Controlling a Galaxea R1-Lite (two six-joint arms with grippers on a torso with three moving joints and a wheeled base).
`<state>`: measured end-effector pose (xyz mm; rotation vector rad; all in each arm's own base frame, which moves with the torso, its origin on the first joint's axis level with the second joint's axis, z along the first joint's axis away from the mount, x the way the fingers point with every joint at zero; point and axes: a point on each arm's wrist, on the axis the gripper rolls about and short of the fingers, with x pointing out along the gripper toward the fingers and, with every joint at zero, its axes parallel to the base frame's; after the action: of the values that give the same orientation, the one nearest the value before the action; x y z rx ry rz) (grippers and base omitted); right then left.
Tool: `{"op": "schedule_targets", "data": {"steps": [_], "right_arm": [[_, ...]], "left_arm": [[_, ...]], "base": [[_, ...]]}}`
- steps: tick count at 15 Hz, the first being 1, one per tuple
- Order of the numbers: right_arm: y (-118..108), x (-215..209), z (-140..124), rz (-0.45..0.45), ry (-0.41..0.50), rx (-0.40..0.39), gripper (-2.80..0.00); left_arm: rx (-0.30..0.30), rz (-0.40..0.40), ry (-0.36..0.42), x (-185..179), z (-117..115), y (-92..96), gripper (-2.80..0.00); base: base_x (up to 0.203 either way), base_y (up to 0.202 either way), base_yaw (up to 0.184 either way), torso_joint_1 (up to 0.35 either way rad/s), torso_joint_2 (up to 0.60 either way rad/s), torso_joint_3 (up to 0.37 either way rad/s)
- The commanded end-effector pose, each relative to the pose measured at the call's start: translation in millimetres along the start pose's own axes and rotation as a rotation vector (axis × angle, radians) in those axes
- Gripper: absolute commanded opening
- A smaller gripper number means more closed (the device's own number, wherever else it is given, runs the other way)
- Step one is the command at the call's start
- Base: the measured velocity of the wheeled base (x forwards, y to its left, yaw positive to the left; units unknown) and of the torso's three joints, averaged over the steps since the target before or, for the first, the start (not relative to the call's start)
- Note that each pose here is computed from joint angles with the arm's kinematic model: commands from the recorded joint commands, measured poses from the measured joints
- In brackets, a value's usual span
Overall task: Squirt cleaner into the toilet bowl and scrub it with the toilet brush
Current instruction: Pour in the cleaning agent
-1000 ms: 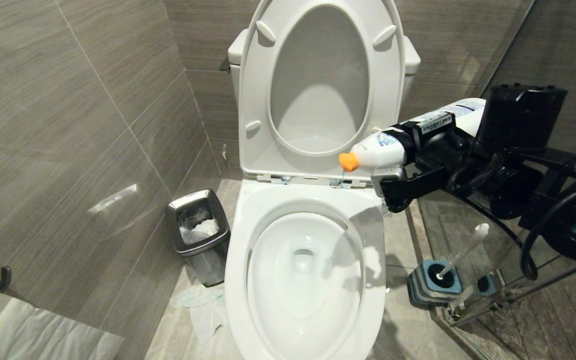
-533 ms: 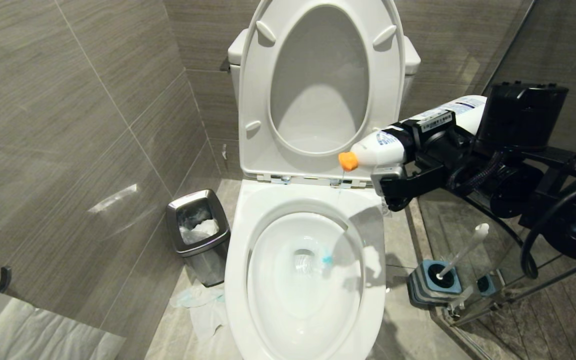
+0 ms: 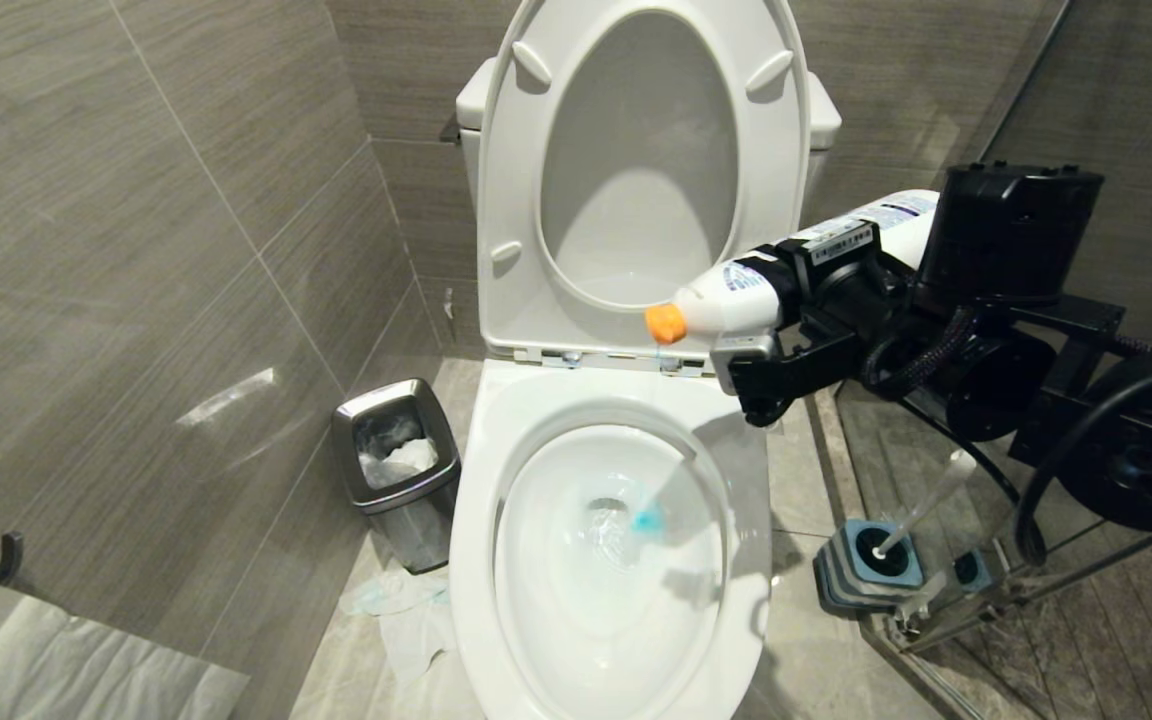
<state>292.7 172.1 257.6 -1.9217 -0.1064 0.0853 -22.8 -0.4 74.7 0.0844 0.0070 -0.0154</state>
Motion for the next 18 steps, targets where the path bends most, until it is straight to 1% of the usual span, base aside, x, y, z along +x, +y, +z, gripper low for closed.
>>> {"op": "schedule_targets", "data": {"steps": [1,6,7,10,13,16,18], "right_arm": [[-2,4,7,-0.008,-0.009,-0.009,-2.8],[-1,6,11,-0.002,-0.008,-0.008,-2.8],[-1,7,12,-0.002,-0.008,0.019,-2.8],[1,7,21,0.0,-0.031,0.129,-2.8],[-2,5,23,-0.008,-0.037,0.257,-2.8],[-9,-4,18,-0.031,-0.041,0.429,-2.8],[-12,-8,17,-0.042,-0.049,0.563,-2.8]], "left_arm": [[0.0,0.0,0.003,0,0,0.0,-2.8],[-0.005,0.001,0.001,0,0,0.0,-2.8],[-0.003,0.0,0.002,0,0,0.0,-2.8],[0.0,0.0,0.001,0,0,0.0,-2.8],[-0.002,0.0,0.0,0,0,0.0,-2.8],[-0.011,0.004,0.005,0,-1,0.0,-2.8],[-0.011,0.006,0.004,0,0,0.1,-2.8]], "base": [[0.0,0.0,0.0,0.0,0.0,0.0],[0.0,0.0,0.0,0.0,0.0,0.0],[0.0,0.0,0.0,0.0,0.0,0.0],[0.0,0.0,0.0,0.0,0.0,0.0],[0.0,0.0,0.0,0.0,0.0,0.0],[0.0,0.0,0.0,0.0,0.0,0.0],[0.0,0.0,0.0,0.0,0.0,0.0]]}}
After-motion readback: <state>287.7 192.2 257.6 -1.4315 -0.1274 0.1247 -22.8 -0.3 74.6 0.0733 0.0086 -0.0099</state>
